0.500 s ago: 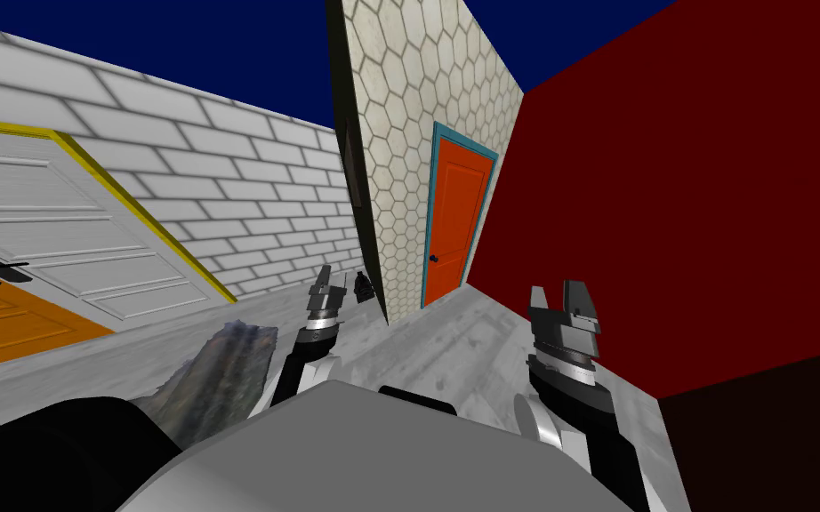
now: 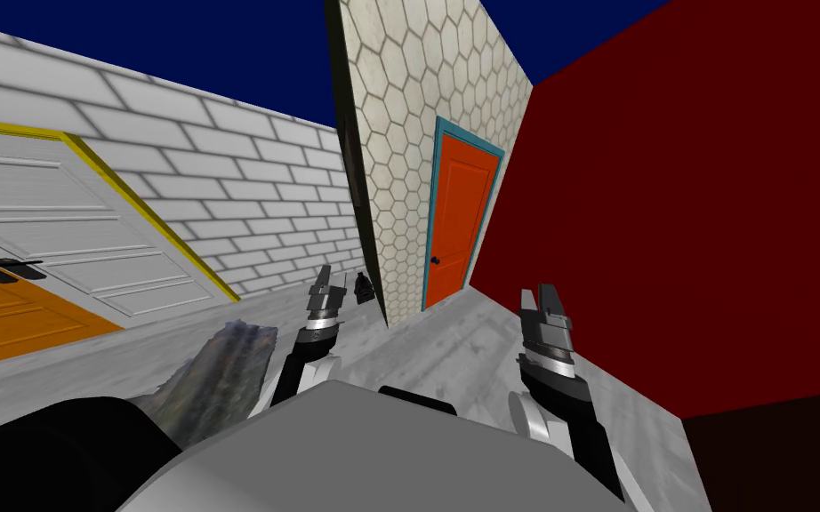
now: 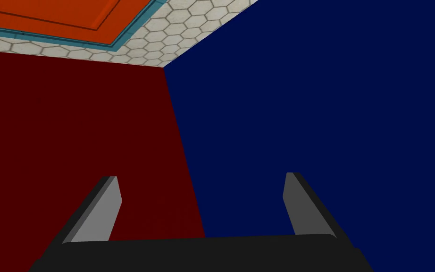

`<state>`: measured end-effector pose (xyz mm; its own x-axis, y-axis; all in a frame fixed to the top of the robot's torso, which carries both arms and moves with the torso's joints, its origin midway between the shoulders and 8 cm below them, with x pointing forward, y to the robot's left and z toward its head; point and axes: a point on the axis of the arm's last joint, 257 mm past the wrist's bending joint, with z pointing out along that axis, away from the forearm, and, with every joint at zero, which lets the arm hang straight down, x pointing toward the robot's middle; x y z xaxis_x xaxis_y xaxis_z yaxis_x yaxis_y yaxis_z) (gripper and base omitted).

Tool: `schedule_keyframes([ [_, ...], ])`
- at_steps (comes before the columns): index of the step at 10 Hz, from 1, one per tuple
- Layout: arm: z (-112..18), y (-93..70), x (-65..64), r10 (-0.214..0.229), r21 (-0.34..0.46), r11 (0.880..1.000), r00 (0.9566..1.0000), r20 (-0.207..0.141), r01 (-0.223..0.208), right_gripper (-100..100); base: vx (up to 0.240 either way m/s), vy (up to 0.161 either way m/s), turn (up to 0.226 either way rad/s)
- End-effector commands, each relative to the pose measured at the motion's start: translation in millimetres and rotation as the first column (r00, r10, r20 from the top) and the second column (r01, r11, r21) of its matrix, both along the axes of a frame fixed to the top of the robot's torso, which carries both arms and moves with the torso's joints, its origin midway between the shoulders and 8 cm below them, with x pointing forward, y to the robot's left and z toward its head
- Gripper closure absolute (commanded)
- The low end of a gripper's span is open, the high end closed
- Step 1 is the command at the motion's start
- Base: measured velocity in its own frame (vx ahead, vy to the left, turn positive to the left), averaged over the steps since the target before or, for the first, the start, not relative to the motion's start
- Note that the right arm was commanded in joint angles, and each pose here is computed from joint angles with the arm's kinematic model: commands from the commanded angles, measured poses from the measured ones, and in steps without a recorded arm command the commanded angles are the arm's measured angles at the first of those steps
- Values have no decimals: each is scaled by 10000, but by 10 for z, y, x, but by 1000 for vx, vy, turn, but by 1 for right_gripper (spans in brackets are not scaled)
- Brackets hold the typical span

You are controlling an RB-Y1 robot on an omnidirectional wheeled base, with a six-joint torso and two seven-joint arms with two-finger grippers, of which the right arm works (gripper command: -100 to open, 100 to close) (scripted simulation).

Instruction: Pull the door open

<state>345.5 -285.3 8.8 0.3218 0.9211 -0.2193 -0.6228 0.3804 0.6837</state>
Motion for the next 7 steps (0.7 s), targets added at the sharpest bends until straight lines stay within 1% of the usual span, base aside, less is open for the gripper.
schedule_keyframes([
  [1, -112, 22, 88, -108, -333, 9994, 9997, -223, 100, -100, 95, -36, 43],
  [4, -262, 53, 183, -235, -730, 9971, 9985, -488, 199, -100, 90, -27, 44],
  [7, -433, 88, 285, -390, -1189, 9925, 9962, -774, 296, -100, 79, -28, 43],
])
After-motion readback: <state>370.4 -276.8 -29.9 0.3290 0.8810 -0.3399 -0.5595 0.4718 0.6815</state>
